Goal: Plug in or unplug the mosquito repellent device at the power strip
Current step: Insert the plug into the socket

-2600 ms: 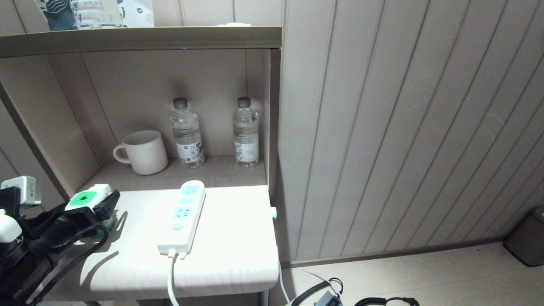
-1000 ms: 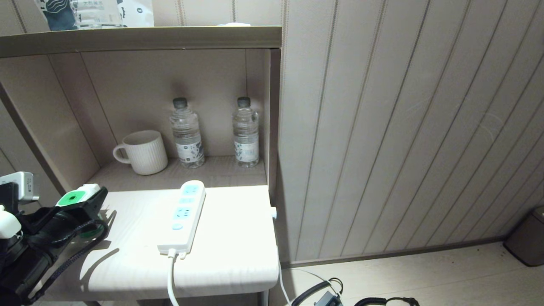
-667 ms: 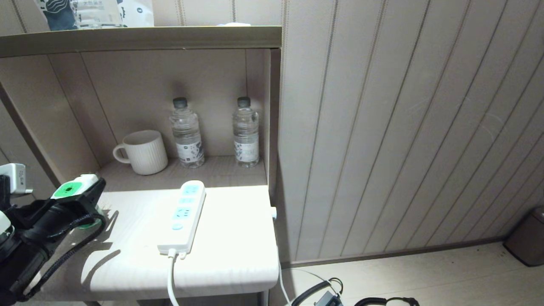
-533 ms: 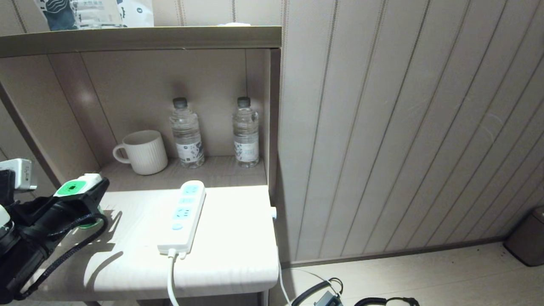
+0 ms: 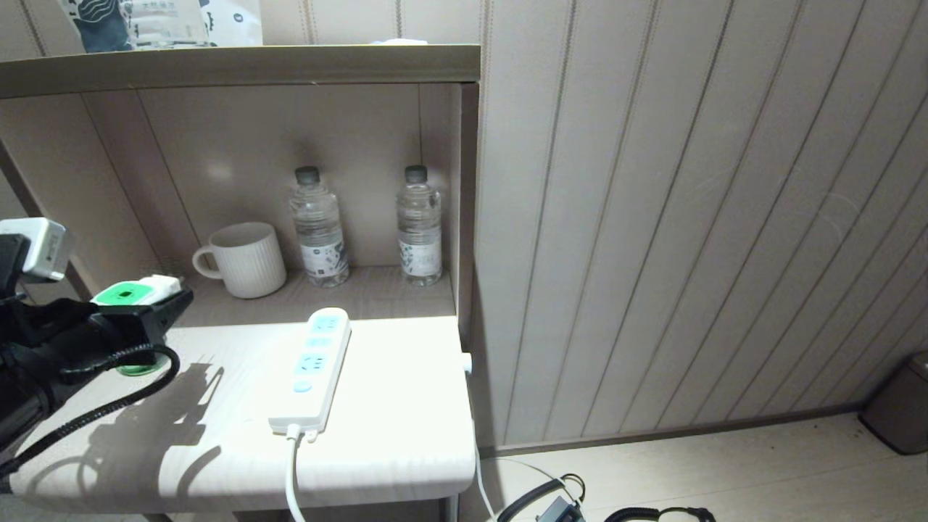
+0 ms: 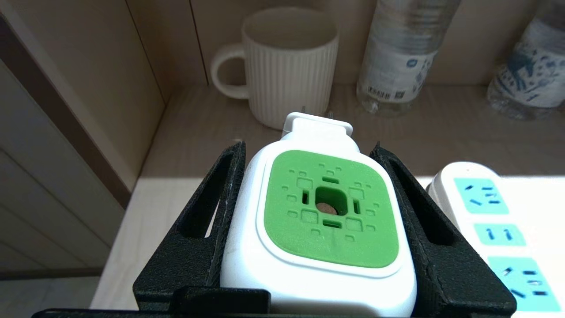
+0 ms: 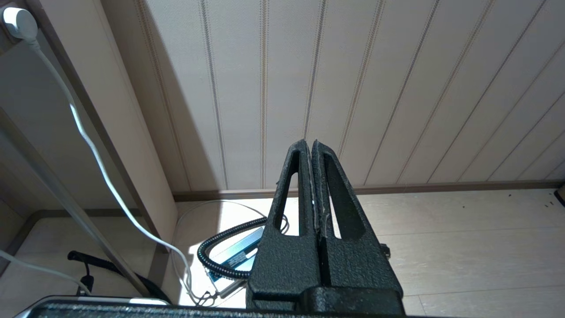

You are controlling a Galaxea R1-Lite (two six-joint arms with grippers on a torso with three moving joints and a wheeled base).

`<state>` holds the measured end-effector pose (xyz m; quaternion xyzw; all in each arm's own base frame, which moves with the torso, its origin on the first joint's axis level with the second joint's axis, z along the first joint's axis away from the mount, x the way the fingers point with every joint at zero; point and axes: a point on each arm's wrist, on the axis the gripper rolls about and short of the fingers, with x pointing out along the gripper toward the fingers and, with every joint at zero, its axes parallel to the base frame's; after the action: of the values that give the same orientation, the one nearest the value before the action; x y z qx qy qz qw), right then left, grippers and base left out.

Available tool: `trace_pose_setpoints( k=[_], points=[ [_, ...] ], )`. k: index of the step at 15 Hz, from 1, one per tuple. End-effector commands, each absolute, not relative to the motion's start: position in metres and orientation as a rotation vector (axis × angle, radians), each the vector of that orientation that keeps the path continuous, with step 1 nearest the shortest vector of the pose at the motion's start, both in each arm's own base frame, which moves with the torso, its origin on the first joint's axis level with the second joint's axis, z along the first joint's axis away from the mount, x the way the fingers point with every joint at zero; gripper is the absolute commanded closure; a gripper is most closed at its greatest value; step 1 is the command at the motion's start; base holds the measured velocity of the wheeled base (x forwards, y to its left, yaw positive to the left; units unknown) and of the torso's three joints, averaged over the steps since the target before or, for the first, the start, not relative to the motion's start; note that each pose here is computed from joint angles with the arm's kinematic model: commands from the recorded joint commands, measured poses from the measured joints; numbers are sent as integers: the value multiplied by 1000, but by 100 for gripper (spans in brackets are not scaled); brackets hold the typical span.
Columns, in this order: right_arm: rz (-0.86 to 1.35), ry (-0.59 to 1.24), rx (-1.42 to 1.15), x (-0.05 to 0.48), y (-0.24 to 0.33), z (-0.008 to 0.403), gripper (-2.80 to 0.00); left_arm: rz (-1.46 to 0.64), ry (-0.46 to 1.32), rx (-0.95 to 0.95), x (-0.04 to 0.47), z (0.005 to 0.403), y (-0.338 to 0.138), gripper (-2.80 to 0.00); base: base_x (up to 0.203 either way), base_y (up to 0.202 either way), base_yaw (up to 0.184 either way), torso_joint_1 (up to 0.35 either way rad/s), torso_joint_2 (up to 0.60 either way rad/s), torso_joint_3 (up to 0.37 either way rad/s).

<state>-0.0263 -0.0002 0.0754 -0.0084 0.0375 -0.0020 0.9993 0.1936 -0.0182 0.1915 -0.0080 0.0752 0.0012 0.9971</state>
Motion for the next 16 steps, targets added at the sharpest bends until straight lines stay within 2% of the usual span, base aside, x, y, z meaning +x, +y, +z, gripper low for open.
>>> trace_pose_setpoints(
  k=[1,4,8,16],
  points=[
    [-4,77,-17,-26,0,75,0,0,142,-16,185,216,-18,0,0,0,0,0,0,0],
    [-4,77,-17,-26,0,75,0,-40,253,10,174,247,-23,0,0,0,0,0,0,0],
    [-4,77,-17,-26,0,75,0,-72,383,67,172,266,-26,0,0,0,0,0,0,0],
    [-4,77,-17,-26,0,75,0,-213,633,49,177,315,-32,0,0,0,0,0,0,0]
  ],
)
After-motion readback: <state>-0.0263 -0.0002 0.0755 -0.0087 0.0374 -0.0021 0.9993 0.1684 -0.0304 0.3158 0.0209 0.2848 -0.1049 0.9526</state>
